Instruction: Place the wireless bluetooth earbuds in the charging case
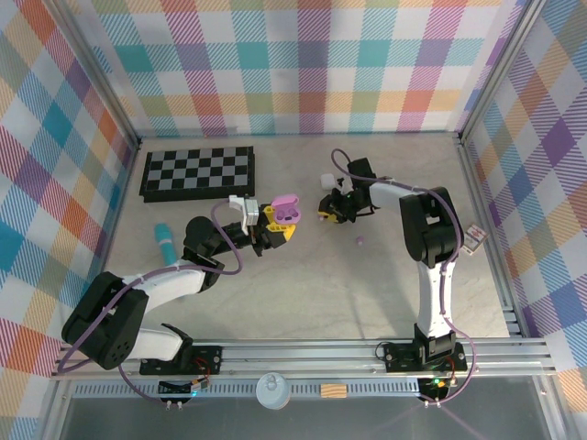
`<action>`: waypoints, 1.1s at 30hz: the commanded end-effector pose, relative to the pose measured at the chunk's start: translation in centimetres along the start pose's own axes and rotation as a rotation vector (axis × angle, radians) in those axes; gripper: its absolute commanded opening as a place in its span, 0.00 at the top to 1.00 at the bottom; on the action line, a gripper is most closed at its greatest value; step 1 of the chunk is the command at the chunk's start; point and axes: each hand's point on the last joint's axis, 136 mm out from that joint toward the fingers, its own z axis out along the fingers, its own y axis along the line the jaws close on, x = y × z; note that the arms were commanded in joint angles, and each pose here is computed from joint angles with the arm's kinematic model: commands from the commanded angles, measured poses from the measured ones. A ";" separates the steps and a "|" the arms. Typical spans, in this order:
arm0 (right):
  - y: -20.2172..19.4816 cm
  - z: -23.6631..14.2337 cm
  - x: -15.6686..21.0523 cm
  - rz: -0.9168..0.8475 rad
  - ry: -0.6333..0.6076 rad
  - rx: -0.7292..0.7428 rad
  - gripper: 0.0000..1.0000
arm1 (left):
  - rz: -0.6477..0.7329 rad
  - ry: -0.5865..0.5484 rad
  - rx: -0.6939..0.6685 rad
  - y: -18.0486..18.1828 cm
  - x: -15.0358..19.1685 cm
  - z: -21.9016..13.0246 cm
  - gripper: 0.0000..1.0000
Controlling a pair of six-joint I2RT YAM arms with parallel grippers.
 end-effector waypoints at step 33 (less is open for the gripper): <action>-1.1 -3.1 2.9 0.012 -0.161 0.269 0.84 | 0.044 -0.034 0.003 -0.1 -1.0 -0.5 0.68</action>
